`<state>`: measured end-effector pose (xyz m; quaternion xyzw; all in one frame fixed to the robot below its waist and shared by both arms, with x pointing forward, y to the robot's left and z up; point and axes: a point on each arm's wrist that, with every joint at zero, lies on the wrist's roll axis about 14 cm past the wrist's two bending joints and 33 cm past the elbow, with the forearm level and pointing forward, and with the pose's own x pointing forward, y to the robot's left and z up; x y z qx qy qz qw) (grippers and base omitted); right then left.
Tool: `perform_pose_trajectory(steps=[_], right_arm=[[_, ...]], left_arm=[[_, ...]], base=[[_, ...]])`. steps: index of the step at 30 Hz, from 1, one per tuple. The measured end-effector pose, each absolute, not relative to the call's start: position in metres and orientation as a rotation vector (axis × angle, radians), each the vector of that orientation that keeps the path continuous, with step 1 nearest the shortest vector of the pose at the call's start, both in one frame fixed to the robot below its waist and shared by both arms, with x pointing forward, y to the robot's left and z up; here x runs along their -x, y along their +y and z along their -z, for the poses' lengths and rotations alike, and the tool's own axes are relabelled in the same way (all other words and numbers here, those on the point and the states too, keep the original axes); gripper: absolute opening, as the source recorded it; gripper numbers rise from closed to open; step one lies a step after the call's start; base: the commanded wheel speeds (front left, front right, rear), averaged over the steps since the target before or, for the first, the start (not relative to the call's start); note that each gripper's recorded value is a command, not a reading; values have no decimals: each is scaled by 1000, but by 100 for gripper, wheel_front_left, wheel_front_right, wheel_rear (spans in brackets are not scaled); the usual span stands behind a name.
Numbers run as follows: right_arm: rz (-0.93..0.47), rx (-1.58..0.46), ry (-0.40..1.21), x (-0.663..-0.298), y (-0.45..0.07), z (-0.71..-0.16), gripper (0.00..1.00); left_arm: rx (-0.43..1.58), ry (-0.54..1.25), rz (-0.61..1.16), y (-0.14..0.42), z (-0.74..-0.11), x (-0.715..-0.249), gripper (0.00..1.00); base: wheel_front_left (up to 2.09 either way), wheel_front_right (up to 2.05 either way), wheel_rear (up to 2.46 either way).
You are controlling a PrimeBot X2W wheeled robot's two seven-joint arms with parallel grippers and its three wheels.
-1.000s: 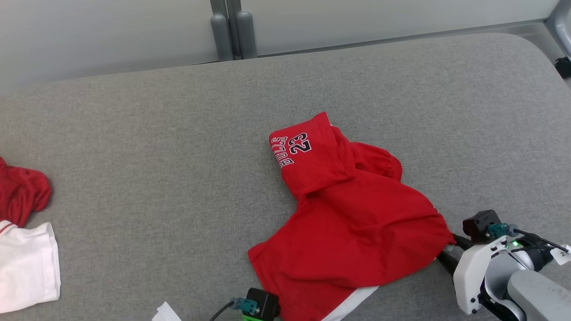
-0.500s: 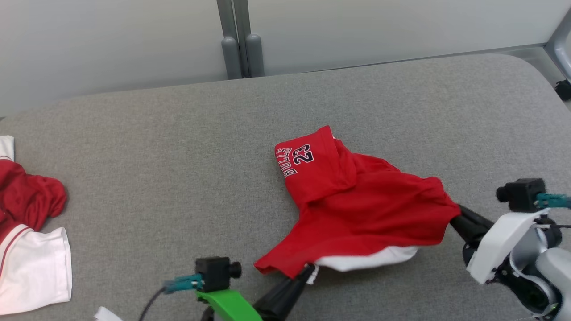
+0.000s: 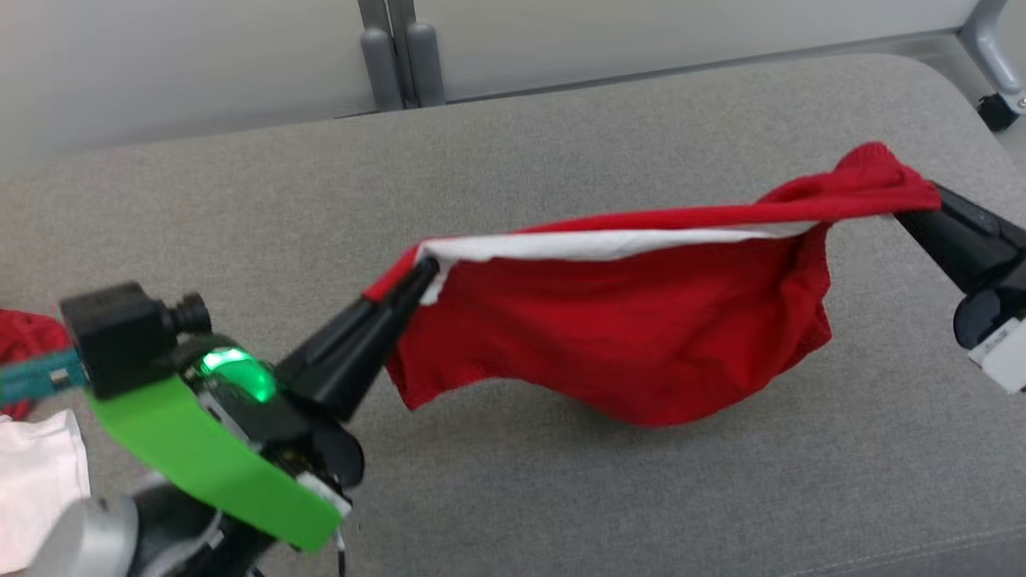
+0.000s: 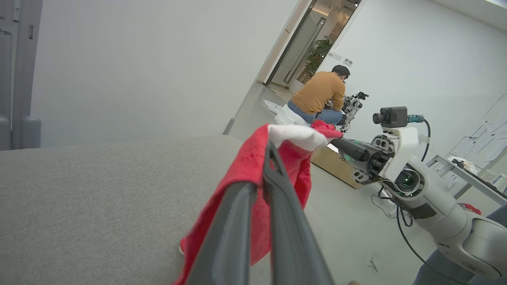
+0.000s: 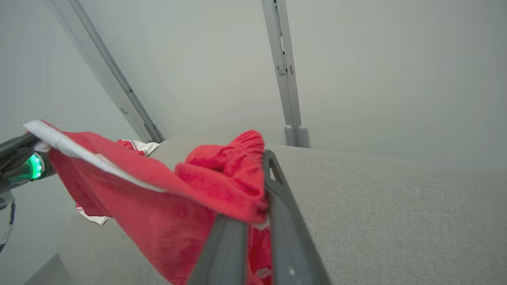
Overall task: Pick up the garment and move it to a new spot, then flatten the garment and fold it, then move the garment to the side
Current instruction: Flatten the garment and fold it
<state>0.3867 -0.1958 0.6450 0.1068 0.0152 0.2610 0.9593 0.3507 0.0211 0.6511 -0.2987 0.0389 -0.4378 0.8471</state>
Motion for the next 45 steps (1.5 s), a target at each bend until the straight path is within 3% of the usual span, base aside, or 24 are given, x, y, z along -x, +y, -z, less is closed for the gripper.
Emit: perform_pose_trajectory(steps=[4,9,16,23,28,32,37,45], right_arm=[[-540,-218,111,-425,-190,-641,0],[-483,-176,132,-510,-182,-643,0],[-294,-147,-69,-633,-166,-675,0],[-243,-160,67,-675,-145,-585,0],[-262,-121,358,-637,-143,-467,0],[-297,-151,652,-561,-150,-384,0],[-373,-258,794,-488,-156,-374,0],[-410,-392,869,-391,-160,-380,0]], left_arm=[[521,99,869,33,-654,-411,0],[416,107,757,46,-649,-506,0],[382,-103,620,58,-667,-622,0],[346,-30,513,63,-581,-673,0],[384,185,492,59,-478,-638,0],[418,407,504,54,-397,-562,0],[443,509,484,73,-370,-487,0],[534,593,420,86,-373,-387,0]], base=[[0,0,0],[0,0,0],[0,0,0],[0,0,0],[0,0,0],[0,0,0],[0,0,0],[0,0,0]])
